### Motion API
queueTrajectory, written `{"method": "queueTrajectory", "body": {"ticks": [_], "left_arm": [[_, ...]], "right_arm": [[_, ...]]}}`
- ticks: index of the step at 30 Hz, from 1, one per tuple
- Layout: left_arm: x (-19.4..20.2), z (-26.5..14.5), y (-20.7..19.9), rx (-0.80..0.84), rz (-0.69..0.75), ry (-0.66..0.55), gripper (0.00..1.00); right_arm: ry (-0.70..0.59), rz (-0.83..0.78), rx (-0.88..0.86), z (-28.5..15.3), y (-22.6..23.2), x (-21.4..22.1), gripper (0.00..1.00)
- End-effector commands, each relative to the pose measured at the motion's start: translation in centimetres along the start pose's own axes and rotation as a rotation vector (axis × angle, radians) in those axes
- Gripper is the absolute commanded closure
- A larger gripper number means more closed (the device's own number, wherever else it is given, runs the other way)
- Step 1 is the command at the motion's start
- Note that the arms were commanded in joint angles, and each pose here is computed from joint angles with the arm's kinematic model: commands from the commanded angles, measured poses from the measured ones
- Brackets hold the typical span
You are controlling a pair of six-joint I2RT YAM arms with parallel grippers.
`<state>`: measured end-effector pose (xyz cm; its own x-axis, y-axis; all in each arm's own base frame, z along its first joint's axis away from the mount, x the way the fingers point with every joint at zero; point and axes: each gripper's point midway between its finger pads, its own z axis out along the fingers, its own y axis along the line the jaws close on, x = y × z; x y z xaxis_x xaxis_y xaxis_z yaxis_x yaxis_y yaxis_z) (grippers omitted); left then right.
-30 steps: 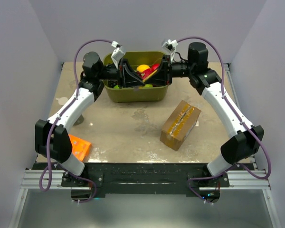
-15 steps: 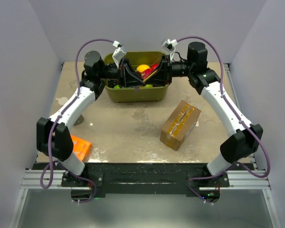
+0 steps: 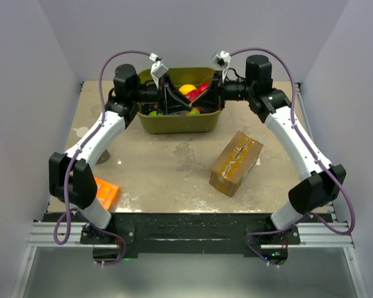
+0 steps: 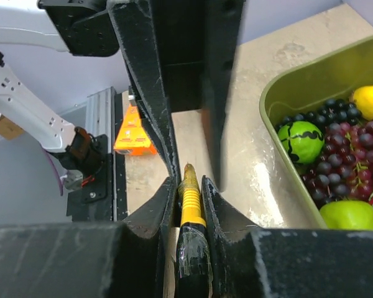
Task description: Unpack the express box
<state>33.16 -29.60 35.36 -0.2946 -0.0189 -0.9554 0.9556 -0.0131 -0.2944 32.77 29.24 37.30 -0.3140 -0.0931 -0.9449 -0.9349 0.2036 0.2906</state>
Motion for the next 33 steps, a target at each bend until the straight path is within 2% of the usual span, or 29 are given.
{"method": "queueTrajectory", "body": {"ticks": [1,2,3,4,5,6,7,8,9,10,11,13,16,17,19,20,22,28,33], "left_arm": [[-1.4,-2.9,4.4,-0.295,0.104,0.005,0.55],[-1.4,-3.6,4.5,-0.334,0.148,0.025,0.51],[0.0,-3.9,4.5,-0.352,0.128,0.057,0.49],[0.8,-4.1,4.1,-0.348,0.15,0.078,0.47],[0.7,-4.1,2.9,-0.332,0.257,0.096,0.44],[3.2,-4.2,2.5,-0.324,0.241,0.138,0.44],[4.2,-4.3,2.2,-0.315,0.326,0.178,0.43],[5.1,-3.4,0.5,-0.278,0.376,0.208,0.42],[8.3,-3.4,-0.2,-0.252,0.347,0.281,0.42],[9.7,-3.3,-0.7,-0.24,0.379,0.329,0.42],[11.1,-2.1,-2.1,-0.17,0.488,0.376,0.42],[14.6,-2.0,-3.3,-0.115,0.497,0.453,0.44],[18.3,-1.3,-4.4,-0.024,0.538,0.516,0.55],[19.1,-0.9,-4.5,0.0,0.553,0.524,0.65],[20.2,-0.2,-4.9,0.045,0.555,0.501,0.76],[21.0,0.6,-5.5,0.085,0.544,0.503,0.85],[21.5,2.2,-7.1,0.17,0.544,0.48,0.94],[23.7,4.5,-8.8,0.318,0.534,0.425,0.99],[24.0,7.7,-8.3,0.34,0.555,0.363,0.99]], "right_arm": [[-0.076,-0.041,0.248,-4.4,-1.4,-3.9,1.0],[-0.093,-0.022,0.33,-6.1,-3.1,-4.1,1.0],[-0.098,-0.004,0.393,-7.1,-4.2,-3.9,1.0],[-0.12,-0.002,0.578,-9.7,-6.4,-4.3,1.0],[-0.123,-0.014,0.648,-10.8,-7.1,-4.2,1.0],[-0.113,-0.018,0.72,-11.8,-8.0,-3.1,1.0],[-0.143,-0.085,0.804,-13.7,-7.7,-4.1,1.0],[-0.167,-0.095,0.968,-16.3,-8.9,-4.1,1.0],[-0.122,-0.108,1.046,-17.3,-10.0,-1.9,1.0],[-0.12,-0.157,1.116,-18.6,-10.4,-1.8,1.0],[-0.124,-0.18,1.234,-20.9,-10.4,-1.7,1.0],[-0.011,-0.203,1.301,-22.1,-11.6,1.6,1.0],[0.1,-0.182,1.343,-23.3,-12.8,5.4,1.0],[0.119,-0.185,1.341,-23.3,-12.9,6.0,1.0],[0.167,-0.171,1.335,-23.4,-13.5,8.0,1.0],[0.178,-0.164,1.332,-23.4,-13.7,8.5,1.0],[0.211,-0.139,1.318,-23.2,-14.4,10.0,1.0],[0.281,-0.076,1.317,-23.1,-15.7,12.8,1.0],[0.312,-0.043,1.285,-23.2,-15.1,14.6,1.0]]}}
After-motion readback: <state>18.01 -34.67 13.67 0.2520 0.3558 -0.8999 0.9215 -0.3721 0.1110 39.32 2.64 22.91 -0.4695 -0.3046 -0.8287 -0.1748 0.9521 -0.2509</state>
